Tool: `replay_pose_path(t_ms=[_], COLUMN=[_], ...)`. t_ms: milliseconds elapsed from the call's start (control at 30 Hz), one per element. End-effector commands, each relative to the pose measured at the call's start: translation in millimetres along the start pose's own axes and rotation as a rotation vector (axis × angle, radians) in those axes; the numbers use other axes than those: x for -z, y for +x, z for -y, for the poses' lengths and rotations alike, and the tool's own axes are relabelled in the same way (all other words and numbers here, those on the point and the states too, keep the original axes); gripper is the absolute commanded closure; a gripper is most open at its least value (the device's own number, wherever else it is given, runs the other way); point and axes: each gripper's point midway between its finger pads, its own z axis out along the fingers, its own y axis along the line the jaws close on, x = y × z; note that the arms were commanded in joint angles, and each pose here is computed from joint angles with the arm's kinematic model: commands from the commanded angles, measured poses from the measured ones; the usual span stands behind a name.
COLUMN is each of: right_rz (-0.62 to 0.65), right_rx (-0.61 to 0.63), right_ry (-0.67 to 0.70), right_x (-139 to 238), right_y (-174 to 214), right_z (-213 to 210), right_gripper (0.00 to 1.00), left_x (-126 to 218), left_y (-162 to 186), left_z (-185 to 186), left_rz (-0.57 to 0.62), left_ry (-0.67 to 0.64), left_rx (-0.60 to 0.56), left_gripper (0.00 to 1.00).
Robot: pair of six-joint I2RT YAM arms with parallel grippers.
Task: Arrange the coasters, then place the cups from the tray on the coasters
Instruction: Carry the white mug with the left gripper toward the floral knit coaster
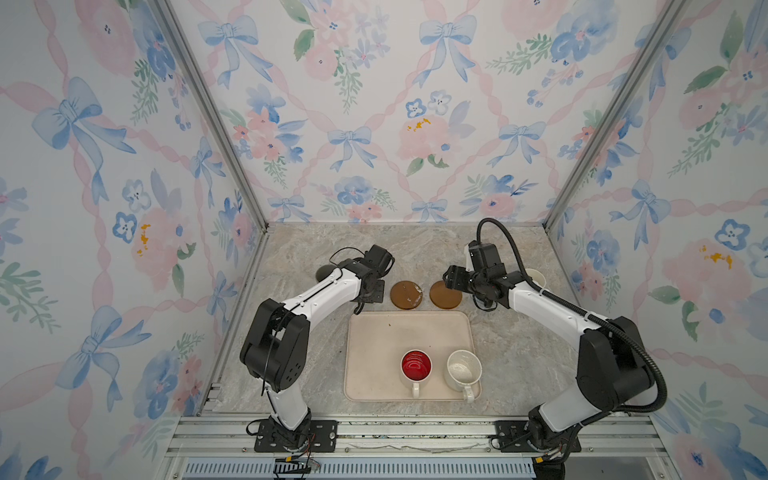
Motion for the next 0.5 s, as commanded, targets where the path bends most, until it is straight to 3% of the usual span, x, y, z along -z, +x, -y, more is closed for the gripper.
replay_pose_path(t_ms=[0,467], right_rz=[0.012,0.005], right_rx=[-0.01,-0.011], right_ry=[-0.008,-0.008], right_x=[3.6,1.7], right_y=[-5.2,-3.8], right_z=[1.7,2.5], right_gripper=[0.26,0.26], left_x=[5.1,-2.8], left_y=[-21.7,-12.5], left_z=[2.7,-3.4], left_rz=[0.062,0.036], left_ry=[0.016,-0.008], left_rx=[0.008,0.019], left_gripper=[1.0,1.0])
